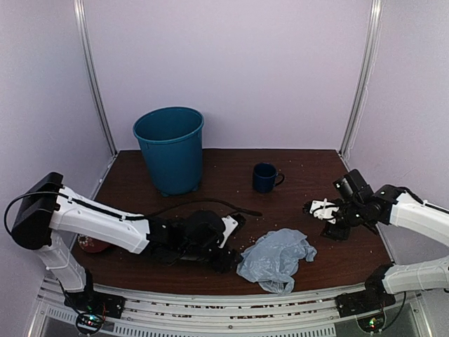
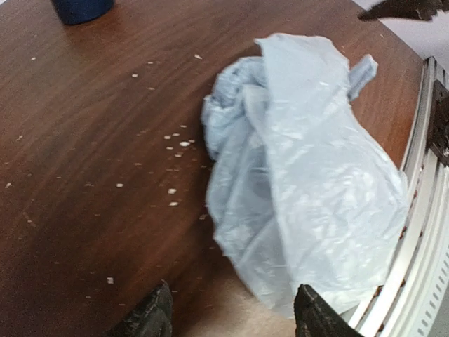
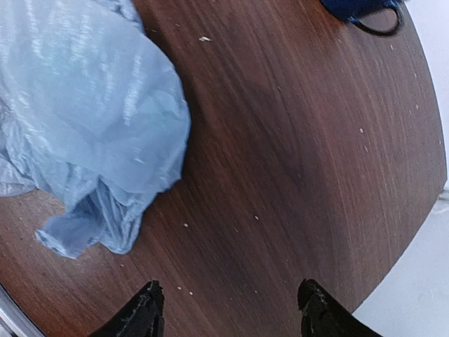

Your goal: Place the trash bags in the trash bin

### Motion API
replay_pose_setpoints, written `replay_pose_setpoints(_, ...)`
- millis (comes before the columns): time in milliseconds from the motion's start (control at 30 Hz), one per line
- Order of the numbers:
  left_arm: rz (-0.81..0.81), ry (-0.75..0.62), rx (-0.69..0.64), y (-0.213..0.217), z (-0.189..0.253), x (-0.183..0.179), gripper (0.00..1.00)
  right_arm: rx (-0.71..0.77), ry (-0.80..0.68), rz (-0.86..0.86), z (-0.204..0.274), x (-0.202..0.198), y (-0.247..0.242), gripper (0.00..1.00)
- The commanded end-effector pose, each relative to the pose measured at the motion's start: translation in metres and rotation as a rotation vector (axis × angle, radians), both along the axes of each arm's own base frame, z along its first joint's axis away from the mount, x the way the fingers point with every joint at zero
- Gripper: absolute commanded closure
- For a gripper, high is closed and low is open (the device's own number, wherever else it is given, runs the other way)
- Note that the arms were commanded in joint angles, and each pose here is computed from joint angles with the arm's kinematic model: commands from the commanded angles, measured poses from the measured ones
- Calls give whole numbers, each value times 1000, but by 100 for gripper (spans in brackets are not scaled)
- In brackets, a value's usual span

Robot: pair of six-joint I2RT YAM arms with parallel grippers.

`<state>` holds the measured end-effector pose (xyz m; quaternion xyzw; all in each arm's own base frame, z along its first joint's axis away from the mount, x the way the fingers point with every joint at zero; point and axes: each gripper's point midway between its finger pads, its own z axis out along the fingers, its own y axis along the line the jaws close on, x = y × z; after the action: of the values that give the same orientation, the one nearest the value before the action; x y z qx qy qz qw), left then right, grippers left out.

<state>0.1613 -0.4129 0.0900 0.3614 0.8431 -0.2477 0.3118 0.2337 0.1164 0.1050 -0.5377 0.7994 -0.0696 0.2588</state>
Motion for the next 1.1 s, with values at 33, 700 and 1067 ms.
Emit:
replay_pose_setpoints(33, 57, 33, 15, -14, 2, -32, 38, 72, 118, -123, 8, -11, -19, 34)
replay_pose_setpoints(700, -221, -138, -17, -65, -14, -95, 42, 191, 434, 135, -33, -30, 44, 10)
replay_pose_setpoints(1067, 148, -227, -116, -6, -1, 36, 40, 173, 244, -249, -57, 74, 47, 13)
